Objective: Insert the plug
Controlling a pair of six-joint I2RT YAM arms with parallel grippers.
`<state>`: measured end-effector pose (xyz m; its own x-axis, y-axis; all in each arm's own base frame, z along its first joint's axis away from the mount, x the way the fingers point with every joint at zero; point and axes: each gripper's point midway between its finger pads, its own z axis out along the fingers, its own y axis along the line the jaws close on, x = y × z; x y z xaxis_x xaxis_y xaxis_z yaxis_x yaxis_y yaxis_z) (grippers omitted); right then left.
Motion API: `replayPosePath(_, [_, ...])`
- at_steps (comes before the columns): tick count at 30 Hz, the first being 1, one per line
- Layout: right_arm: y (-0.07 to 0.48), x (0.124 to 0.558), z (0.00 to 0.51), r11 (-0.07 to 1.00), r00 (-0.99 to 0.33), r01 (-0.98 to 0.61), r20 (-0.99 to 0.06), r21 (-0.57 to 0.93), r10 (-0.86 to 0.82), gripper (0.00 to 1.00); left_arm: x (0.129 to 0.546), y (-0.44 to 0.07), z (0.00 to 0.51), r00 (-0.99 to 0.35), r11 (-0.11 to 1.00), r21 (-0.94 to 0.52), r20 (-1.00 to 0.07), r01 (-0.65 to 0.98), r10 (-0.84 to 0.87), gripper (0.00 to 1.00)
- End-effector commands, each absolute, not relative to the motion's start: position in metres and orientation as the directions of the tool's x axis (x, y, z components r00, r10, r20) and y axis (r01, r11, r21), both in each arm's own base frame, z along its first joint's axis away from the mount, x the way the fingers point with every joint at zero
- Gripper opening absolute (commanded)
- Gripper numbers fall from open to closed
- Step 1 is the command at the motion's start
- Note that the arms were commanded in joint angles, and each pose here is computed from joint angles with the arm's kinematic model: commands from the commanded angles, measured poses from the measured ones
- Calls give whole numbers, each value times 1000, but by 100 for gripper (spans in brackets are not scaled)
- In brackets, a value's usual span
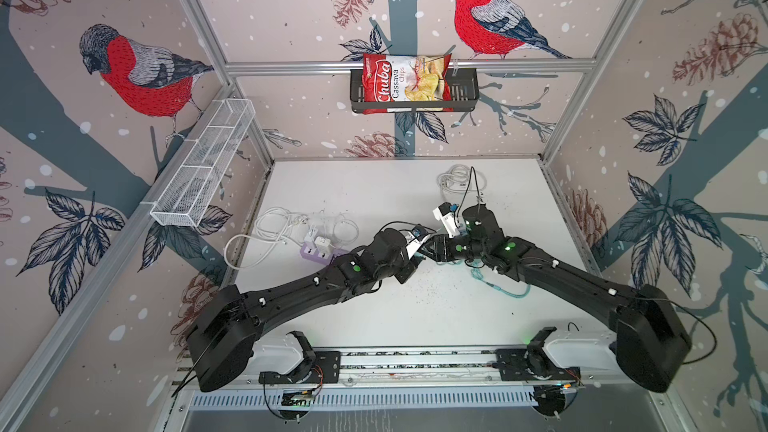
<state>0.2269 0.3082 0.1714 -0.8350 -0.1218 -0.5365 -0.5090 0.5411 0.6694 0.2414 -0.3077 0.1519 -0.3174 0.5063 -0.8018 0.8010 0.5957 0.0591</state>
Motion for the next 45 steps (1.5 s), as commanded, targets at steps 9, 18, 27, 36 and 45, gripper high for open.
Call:
replayPosePath(9, [320,218,181,471,-821,-545,-555,693,-133,37,242,-316,167,-278,579,51,-841,814,464,22])
replayPosePath(18, [322,216,180,469,-815,-555,-561,687,-144,16,238,-319,169,-271,562,40,-847,826,458,29])
replayPosePath(27, [296,264,201,588,-770,-543,-635,599,-63,7,235,-316,178,-263,577,43,-861,815,436,67])
replayPosePath(36, [253,371,281,687,-663,-527,-748,500,36,7,249,-292,184,-277,701,64,-890,710,362,89])
replayPosePath(45, [179,437,371,777,-513,-453,-841,438,175,8,269,-275,204,-248,780,68,-928,622,279,97])
